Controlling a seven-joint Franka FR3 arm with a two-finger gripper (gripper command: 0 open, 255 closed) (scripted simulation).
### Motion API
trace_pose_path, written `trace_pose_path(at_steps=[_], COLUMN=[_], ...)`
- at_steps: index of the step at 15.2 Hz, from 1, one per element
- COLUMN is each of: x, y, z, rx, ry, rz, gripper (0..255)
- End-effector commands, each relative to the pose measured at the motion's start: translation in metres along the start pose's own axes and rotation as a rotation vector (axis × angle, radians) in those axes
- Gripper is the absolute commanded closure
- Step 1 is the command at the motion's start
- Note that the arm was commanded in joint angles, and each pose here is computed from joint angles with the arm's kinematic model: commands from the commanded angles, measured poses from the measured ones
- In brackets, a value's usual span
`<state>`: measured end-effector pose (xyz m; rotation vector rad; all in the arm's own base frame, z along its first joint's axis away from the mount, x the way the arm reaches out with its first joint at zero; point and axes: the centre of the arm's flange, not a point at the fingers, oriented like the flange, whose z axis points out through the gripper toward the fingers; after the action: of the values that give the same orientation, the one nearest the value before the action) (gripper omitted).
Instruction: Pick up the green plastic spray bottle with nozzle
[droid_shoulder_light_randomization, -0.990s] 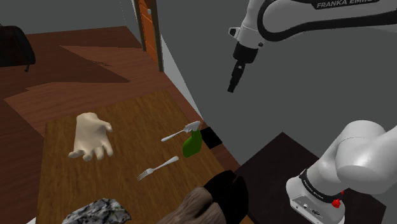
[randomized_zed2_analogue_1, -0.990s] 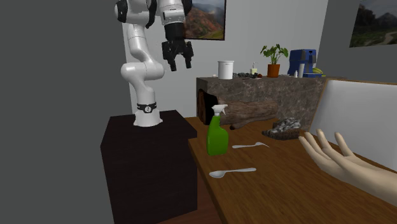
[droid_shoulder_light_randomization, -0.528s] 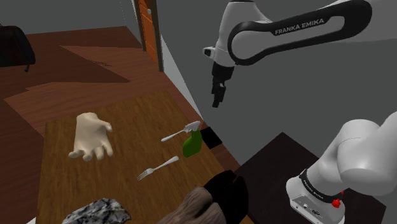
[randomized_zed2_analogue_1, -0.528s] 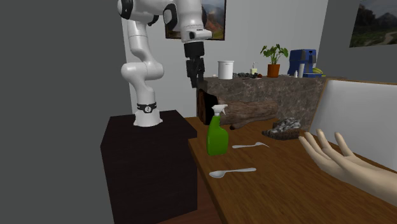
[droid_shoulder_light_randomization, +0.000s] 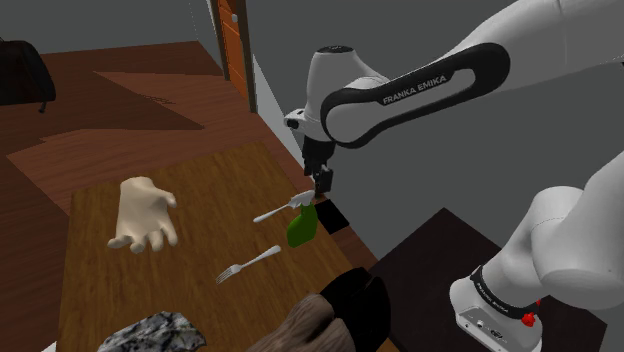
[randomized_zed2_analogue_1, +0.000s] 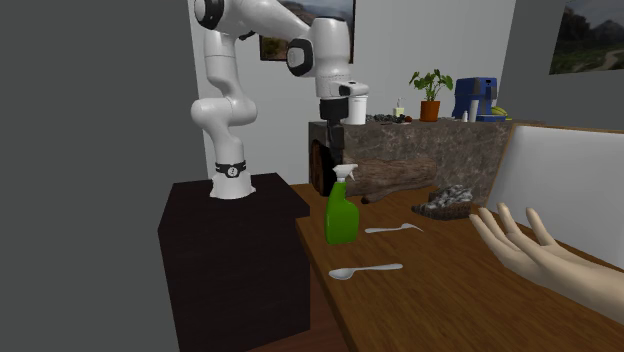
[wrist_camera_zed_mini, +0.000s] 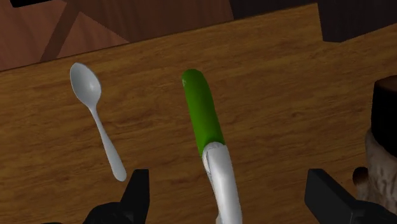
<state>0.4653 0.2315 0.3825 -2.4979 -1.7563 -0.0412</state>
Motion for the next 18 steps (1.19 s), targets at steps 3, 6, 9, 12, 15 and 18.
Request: trace_pose_path(at_steps=[3, 6, 9, 12, 15, 18], x=[0.003, 0.002, 0.001, 0.001, 0.001, 0.002], y=[-0.001, 0.0, 0.0, -0.001, -0.001, -0.001], z=[0.023, 0.038, 0.047, 0.047, 0.047, 0.047], rx=[0.0, 0.0, 0.0, 0.0, 0.0, 0.0], ry=[-0.002, -0.002, -0.002, -0.002, -0.002, -0.002], rz=[-0.025, -0.025, -0.025, -0.025, -0.025, -0.025], gripper=[0, 0, 0, 255, 255, 255])
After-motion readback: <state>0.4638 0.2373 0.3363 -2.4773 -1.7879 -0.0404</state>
